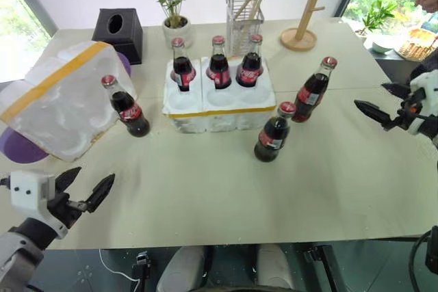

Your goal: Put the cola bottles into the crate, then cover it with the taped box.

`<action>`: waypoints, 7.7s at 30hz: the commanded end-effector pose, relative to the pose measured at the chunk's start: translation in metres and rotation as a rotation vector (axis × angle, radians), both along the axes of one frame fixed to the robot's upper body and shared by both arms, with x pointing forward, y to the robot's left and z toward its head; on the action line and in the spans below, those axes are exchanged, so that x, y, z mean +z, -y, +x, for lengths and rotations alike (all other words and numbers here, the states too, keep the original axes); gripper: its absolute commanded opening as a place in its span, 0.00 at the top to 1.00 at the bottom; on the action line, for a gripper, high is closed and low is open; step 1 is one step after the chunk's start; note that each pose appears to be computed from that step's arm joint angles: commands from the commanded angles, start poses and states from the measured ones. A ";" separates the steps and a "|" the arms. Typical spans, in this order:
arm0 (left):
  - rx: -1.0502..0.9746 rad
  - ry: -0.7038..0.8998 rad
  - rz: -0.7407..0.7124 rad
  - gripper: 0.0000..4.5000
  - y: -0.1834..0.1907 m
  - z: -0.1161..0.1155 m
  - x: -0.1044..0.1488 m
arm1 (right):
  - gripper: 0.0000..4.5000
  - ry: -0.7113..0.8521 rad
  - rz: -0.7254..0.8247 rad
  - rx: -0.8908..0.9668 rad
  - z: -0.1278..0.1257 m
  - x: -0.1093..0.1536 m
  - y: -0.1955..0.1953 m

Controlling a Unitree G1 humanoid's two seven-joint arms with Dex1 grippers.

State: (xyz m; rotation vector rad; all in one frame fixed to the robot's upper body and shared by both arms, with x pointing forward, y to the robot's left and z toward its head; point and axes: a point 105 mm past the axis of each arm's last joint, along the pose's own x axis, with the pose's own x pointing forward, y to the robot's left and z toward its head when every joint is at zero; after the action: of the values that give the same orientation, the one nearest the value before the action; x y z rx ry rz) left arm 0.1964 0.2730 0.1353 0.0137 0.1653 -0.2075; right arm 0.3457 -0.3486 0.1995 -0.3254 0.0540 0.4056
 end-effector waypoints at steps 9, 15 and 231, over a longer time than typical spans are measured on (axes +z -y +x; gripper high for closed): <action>-0.037 0.146 0.009 0.01 0.001 0.052 0.044 | 0.00 -0.090 -0.011 0.463 -0.071 0.118 -0.058; -0.037 0.180 0.038 0.01 -0.001 0.083 0.049 | 0.00 -0.080 0.018 0.659 -0.104 0.155 -0.100; -0.843 0.174 0.109 0.00 0.111 0.076 0.114 | 0.01 -0.380 0.489 0.626 0.066 0.054 -0.368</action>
State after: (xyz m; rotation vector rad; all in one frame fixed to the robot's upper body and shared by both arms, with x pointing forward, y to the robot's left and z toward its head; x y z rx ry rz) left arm 0.2752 0.1639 0.2437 0.1824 0.0247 -1.0308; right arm 0.4179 0.0070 0.2352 0.2387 0.2619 1.0228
